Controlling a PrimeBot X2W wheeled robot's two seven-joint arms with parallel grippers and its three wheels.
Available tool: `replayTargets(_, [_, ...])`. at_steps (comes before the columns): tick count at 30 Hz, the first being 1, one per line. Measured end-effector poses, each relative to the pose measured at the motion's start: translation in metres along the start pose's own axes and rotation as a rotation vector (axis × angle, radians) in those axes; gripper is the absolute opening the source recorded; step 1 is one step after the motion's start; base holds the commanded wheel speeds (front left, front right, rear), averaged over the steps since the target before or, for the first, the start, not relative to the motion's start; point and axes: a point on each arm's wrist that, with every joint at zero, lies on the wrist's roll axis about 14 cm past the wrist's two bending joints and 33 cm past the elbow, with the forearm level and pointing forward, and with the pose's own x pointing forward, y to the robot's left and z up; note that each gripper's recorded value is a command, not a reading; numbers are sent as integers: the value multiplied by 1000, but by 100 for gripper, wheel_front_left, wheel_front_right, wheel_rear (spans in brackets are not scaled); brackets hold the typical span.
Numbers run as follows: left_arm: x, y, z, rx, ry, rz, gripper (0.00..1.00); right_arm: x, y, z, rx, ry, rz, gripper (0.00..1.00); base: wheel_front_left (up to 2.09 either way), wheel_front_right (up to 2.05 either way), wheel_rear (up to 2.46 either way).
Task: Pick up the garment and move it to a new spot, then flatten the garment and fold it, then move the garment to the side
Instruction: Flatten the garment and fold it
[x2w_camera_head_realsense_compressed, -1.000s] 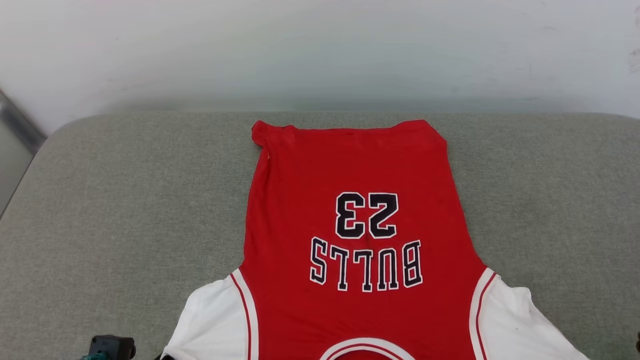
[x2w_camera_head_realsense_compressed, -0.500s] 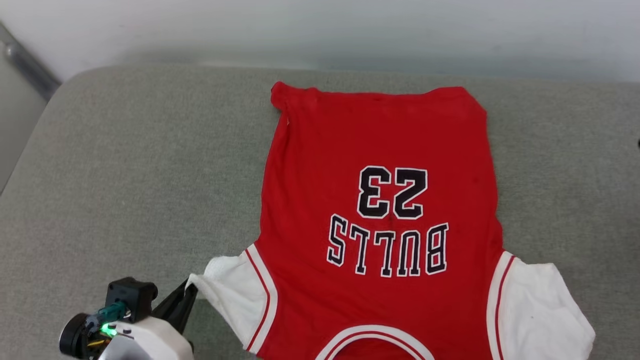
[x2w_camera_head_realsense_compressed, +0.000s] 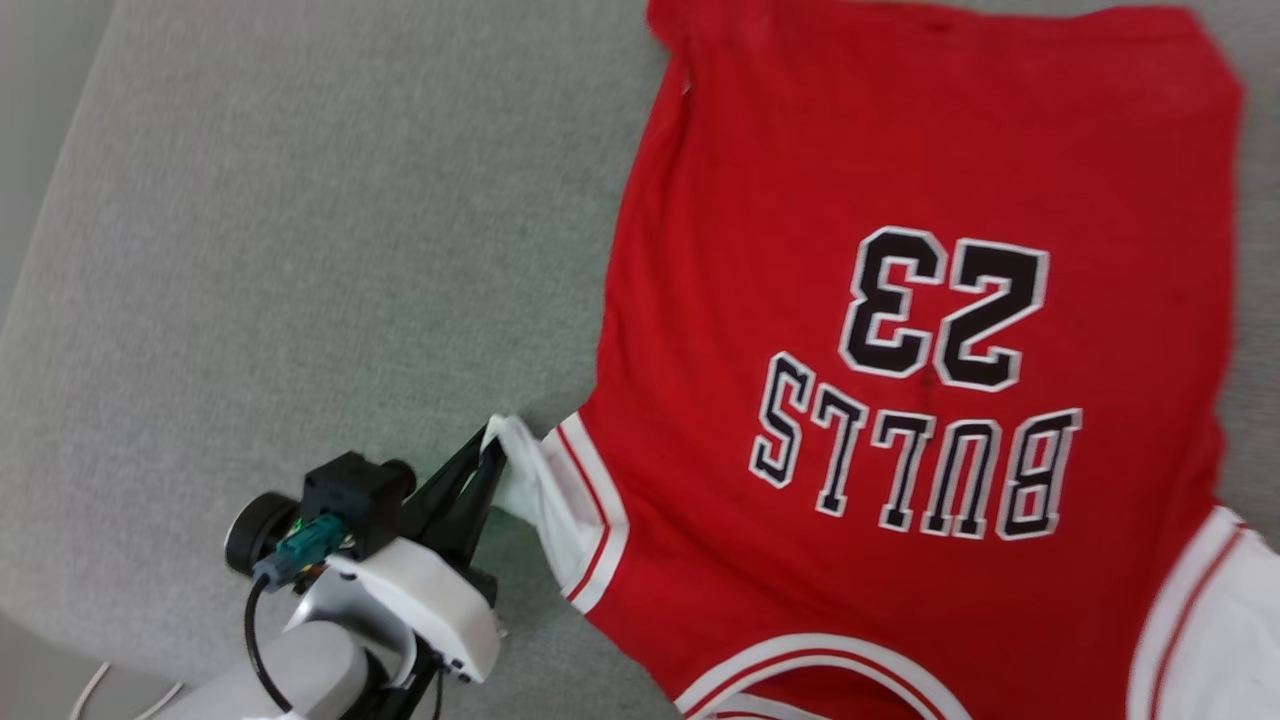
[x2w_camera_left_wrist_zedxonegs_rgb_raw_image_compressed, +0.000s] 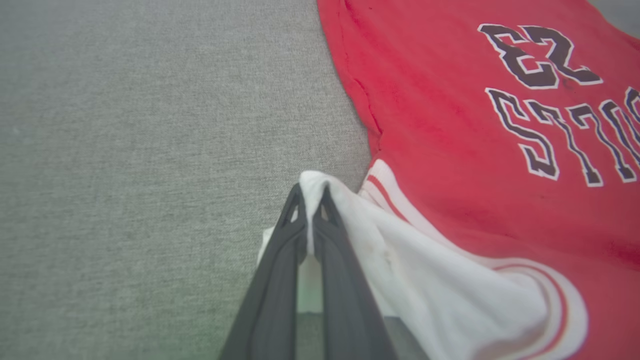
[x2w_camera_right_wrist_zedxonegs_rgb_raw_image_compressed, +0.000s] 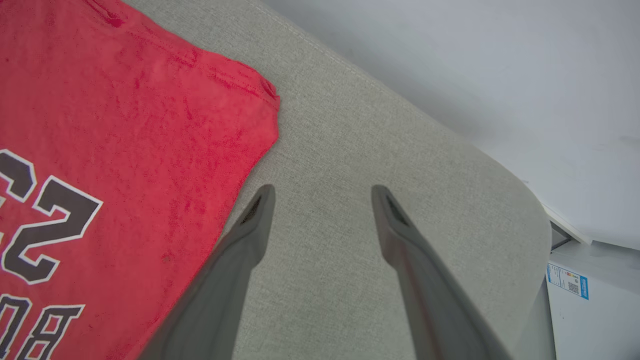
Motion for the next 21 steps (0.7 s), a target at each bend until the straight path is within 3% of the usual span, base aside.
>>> replayTargets(4, [9, 3, -9, -12, 18, 21, 0, 55, 11, -5, -10, 123, 10, 100, 0, 0, 0])
replayTargets(10, [16, 11, -23, -24, 47, 64, 0, 133, 52, -38, -2, 254, 109, 100, 0, 0, 0])
replayTargets(14, [14, 19, -29, -22, 62, 95, 0, 157, 63, -51, 12, 290, 143, 100, 0, 0, 0])
replayTargets(15, [14, 21, -30, -19, 62, 101, 0, 159, 64, -52, 17, 291, 151, 82, 0, 0, 0])
replayTargets(16, [15, 22, -30, -19, 62, 106, 0, 160, 63, -51, 20, 280, 152, 11, 0, 0, 0])
replayTargets(17, [14, 22, -30, -19, 62, 108, 0, 159, 63, -49, 29, 266, 156, 0, 0, 0, 0])
replayTargets(21, [11, 23, -28, -25, 51, 115, 0, 147, 68, -34, 26, 188, 170, 0, 0, 0, 0])
